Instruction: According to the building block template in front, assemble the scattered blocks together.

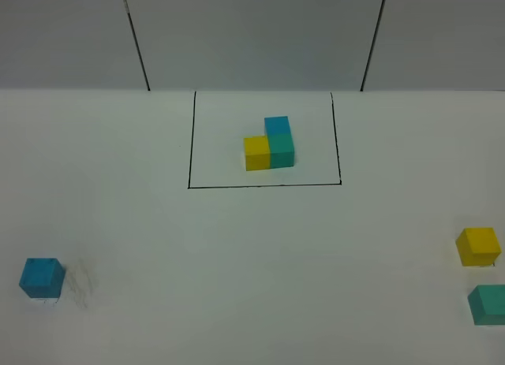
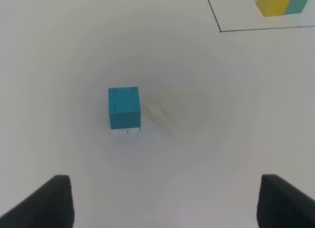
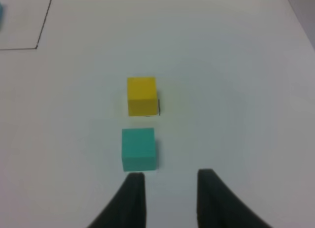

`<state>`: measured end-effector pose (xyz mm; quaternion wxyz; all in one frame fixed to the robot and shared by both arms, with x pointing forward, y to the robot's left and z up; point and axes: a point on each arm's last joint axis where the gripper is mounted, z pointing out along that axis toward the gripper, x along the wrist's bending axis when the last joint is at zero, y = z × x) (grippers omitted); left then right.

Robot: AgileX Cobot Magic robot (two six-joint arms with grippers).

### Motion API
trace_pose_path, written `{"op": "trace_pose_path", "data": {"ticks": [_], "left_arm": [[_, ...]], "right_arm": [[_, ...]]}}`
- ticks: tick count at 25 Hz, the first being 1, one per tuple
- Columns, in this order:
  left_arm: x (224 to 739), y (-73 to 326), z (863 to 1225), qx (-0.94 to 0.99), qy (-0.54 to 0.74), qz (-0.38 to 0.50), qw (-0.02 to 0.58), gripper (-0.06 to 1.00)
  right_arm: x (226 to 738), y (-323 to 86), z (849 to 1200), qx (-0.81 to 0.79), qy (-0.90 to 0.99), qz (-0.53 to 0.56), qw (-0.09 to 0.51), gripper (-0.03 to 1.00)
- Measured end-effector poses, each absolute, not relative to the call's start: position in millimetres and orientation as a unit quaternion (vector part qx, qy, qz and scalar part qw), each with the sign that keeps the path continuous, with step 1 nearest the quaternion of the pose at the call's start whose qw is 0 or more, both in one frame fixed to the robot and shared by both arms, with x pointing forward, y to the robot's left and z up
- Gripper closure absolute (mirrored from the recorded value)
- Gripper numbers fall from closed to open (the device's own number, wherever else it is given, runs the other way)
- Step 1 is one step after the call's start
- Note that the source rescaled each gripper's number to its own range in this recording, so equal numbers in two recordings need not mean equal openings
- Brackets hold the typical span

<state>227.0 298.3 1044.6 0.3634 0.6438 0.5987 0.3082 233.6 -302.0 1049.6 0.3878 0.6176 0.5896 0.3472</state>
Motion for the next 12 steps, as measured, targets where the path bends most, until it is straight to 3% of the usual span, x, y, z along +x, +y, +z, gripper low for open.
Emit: {"op": "trace_pose_path", "data": {"ticks": [12], "left_arm": [[227.0, 298.3, 1044.6, 0.644, 0.599, 0.308, 0.363, 0.25]], "right_arm": [[233.6, -302.0, 1049.6, 0.618, 0.590, 0.347, 0.388, 0.97]]}}
